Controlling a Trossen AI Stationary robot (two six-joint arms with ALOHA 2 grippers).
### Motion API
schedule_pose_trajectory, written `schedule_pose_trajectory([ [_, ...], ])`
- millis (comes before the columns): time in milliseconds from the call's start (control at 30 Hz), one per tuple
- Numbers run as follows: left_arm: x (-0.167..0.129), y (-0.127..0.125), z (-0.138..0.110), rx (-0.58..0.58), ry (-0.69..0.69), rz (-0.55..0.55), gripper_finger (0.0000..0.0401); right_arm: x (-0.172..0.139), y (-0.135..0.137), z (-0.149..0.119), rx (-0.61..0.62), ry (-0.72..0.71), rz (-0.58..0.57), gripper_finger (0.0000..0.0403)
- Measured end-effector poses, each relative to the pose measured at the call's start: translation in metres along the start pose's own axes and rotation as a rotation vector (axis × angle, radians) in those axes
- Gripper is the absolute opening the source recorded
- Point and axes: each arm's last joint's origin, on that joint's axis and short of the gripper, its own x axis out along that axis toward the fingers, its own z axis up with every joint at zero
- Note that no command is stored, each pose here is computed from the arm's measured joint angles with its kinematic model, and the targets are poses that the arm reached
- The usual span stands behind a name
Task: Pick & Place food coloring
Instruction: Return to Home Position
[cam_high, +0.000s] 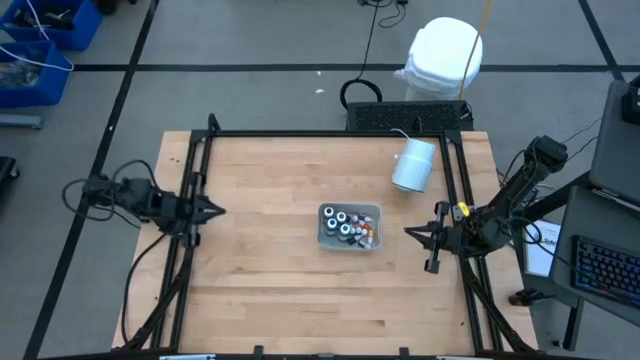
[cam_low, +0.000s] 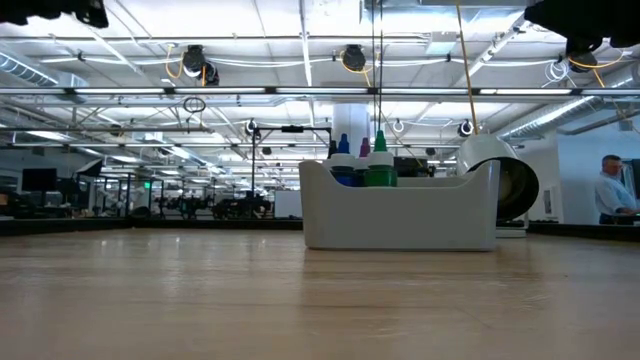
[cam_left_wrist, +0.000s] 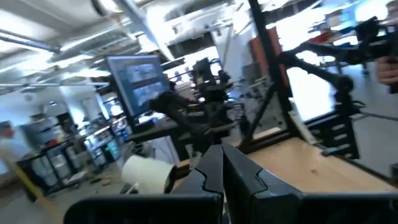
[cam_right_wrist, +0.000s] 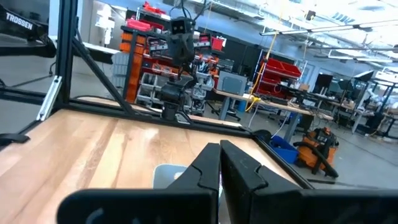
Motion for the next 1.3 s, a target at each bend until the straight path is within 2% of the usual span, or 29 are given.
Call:
schedule_pose_trajectory([
  [233, 0.002, -0.010, -0.033, -0.044, 0.073, 0.033, 0.0005, 0.000, 0.004, 0.002, -0.031, -0.057, 0.136, 0.0004],
  [467, 0.007, -0.018, -0.064, -0.061, 0.105, 0.071, 0.0005, 0.001, 0.002, 0.003, -0.015, -0.064, 0.123, 0.0004],
  [600, 0.009, -0.024, -0.077, -0.067, 0.041, -0.022, 0.0004, 0.004, 0.000, 0.002, -0.016, -0.059, 0.101, 0.0004],
  [667, 0.009, -0.025, -0.081, -0.070, 0.038, -0.051, 0.0003, 0.005, -0.001, 0.002, -0.014, -0.056, 0.090, 0.0004],
  [767, 0.009, -0.021, -0.081, -0.085, 0.040, -0.020, 0.0007, 0.007, -0.002, 0.001, 0.000, -0.051, 0.074, 0.0004],
  [867, 0.009, -0.019, -0.082, -0.083, 0.032, -0.043, 0.0005, 0.008, -0.004, 0.001, 0.010, -0.048, 0.061, 0.0004],
  [1067, 0.007, -0.015, -0.097, -0.128, 0.178, -0.022, 0.0007, 0.011, -0.005, -0.001, 0.038, -0.039, 0.044, 0.0004],
  [1300, 0.007, -0.011, -0.097, -0.169, 0.170, -0.024, 0.0009, 0.006, -0.019, 0.011, 0.051, -0.107, 0.008, 0.0004],
])
